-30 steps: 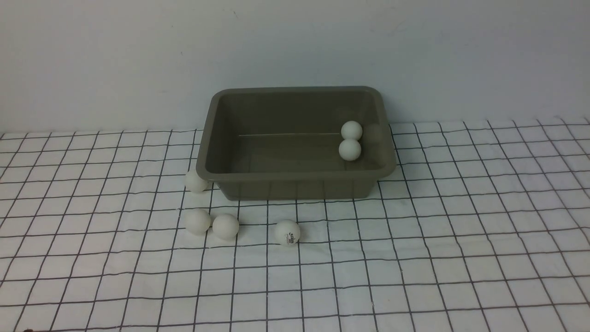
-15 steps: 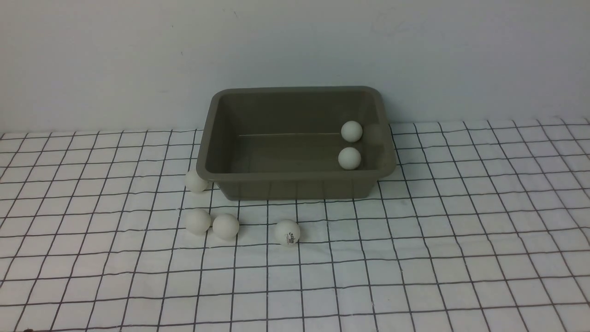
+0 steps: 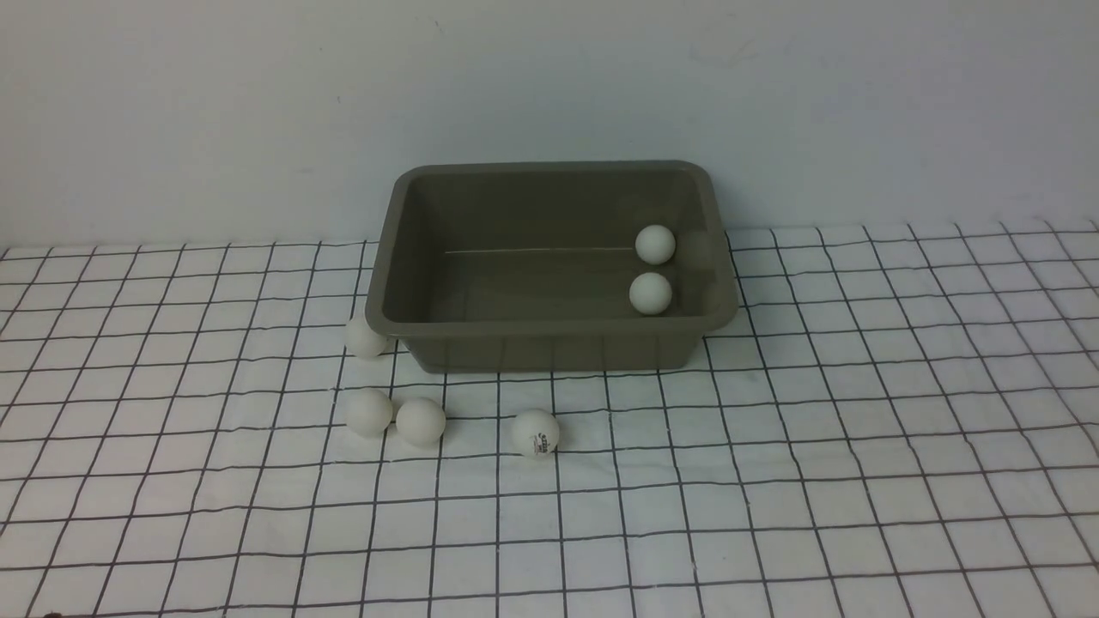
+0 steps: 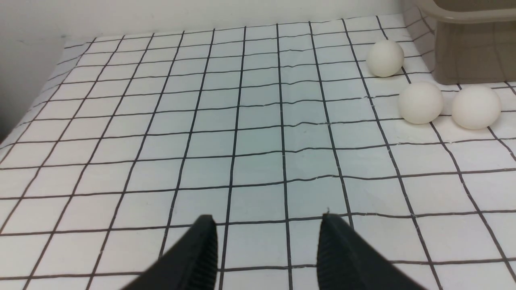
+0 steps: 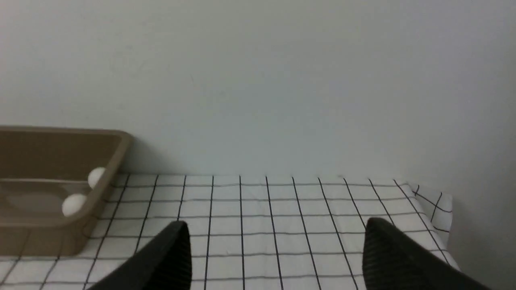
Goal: Put the table tennis balls into the box on the white checkered tablecloth.
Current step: 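Reach for and grasp a ping pong ball on the table beside the basket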
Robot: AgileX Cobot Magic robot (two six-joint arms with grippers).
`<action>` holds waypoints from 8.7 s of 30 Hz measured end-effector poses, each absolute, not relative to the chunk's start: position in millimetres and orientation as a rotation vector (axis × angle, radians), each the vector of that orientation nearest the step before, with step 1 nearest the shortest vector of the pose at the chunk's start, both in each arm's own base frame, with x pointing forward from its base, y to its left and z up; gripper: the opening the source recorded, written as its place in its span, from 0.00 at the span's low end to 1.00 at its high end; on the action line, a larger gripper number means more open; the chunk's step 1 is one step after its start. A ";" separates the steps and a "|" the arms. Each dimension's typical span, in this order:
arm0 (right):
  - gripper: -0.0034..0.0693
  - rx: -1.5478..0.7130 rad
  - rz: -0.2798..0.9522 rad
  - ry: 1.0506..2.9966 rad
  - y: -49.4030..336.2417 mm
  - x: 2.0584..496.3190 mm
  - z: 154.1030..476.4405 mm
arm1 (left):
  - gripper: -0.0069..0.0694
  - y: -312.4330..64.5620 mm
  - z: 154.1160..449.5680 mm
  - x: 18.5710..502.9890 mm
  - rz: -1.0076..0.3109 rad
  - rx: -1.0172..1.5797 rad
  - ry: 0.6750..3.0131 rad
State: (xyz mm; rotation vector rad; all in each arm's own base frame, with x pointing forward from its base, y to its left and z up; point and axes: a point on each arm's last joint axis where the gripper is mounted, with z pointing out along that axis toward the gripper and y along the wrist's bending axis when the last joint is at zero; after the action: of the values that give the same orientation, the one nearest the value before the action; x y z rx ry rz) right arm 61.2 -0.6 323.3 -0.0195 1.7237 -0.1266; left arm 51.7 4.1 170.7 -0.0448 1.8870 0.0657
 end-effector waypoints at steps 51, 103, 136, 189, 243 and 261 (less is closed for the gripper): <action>0.76 -0.196 0.051 1.822 11.5 52.0 178.4 | 0.50 4.1 170.7 51.7 0.066 -0.045 1.887; 0.76 -0.138 -0.004 1.801 5.0 53.5 179.4 | 0.50 4.1 170.7 51.7 0.066 -0.045 1.887; 0.76 -0.104 -0.007 1.801 3.2 53.7 179.6 | 0.50 4.1 170.7 51.7 0.066 -0.045 1.887; 0.76 -0.109 -0.012 1.801 3.1 53.7 179.6 | 0.50 -15.5 312.7 26.9 -0.476 -0.225 1.414; 0.76 -0.112 -0.014 1.801 3.1 53.7 179.6 | 0.69 32.8 215.5 416.1 -0.269 1.128 2.076; 0.76 -0.112 -0.014 1.801 3.1 53.7 179.6 | 0.69 -1.0 170.1 453.0 -0.374 1.220 2.051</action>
State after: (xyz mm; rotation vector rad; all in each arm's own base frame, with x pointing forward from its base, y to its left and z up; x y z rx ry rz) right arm 53.7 3.1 179.6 -0.1118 1.8007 -0.0144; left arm 453.0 -1.0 170.1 1.2196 2.0508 -0.3744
